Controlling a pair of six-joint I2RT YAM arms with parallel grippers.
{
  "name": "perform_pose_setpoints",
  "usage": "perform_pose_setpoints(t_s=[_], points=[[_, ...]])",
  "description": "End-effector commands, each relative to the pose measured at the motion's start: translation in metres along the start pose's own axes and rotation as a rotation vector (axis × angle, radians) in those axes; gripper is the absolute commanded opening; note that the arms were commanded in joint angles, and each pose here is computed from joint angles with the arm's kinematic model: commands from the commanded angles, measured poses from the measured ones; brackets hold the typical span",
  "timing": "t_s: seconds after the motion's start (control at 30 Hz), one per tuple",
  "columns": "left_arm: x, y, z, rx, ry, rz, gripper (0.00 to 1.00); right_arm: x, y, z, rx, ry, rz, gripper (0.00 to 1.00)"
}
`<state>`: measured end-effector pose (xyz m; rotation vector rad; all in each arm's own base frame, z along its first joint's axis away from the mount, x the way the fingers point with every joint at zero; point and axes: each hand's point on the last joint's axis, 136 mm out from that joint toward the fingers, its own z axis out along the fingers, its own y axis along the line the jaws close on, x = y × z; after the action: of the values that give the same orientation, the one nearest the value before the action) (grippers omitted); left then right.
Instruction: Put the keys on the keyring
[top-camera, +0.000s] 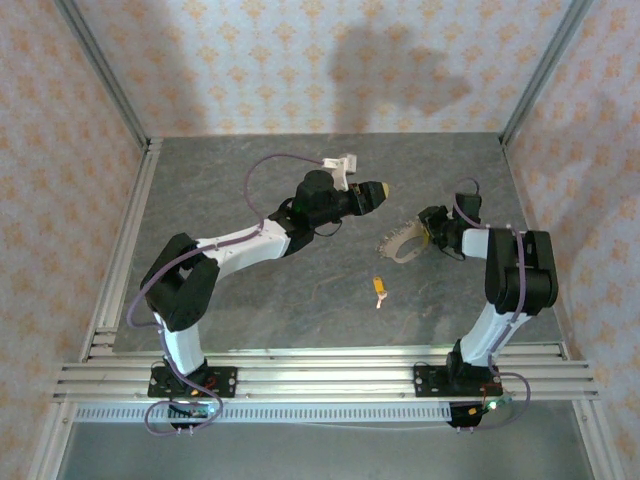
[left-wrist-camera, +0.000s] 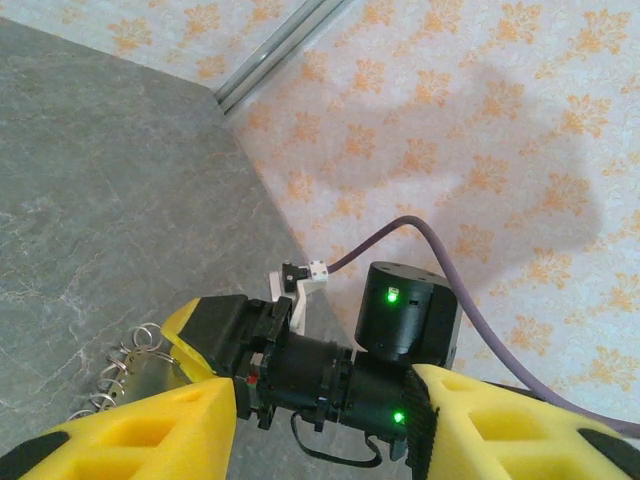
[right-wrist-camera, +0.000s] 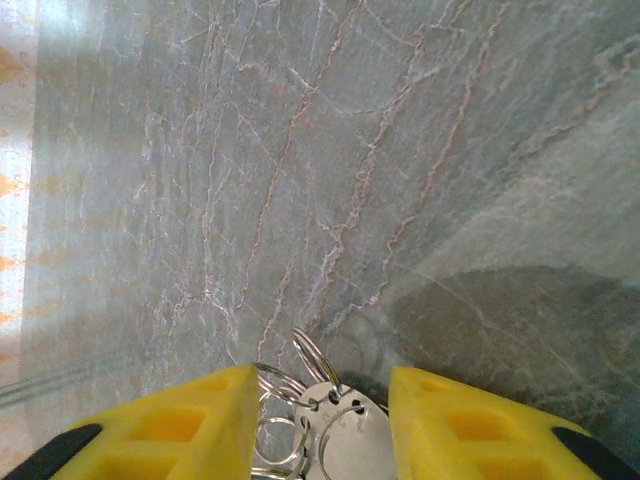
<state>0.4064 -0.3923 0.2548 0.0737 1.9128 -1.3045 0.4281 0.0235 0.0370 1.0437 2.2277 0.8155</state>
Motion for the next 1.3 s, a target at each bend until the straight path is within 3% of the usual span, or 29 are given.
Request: perform_pose_setpoints(t_s=[0.0, 0.4, 0.77, 1.27], points=[[-0.014, -0.012, 0.003, 0.045, -0.029, 0.006, 0.50, -0.003, 0.001, -0.011, 0.045, -0.027, -0.057, 0.40], [-0.020, -0.018, 0.000, 0.040, -0.019, 0.027, 0.57, -0.012, -0.005, -0.045, 0.289, -0.030, -0.365, 0.41], [-0.047, -0.016, -0.020, 0.024, -0.006, 0.023, 0.61, 0.003, 0.003, -0.039, 0.276, 0.157, -0.574, 0.37], [-0.069, -0.009, -0.034, 0.015, -0.002, 0.010, 0.63, 0.020, -0.007, -0.020, 0.363, 0.276, -0.748, 0.37]])
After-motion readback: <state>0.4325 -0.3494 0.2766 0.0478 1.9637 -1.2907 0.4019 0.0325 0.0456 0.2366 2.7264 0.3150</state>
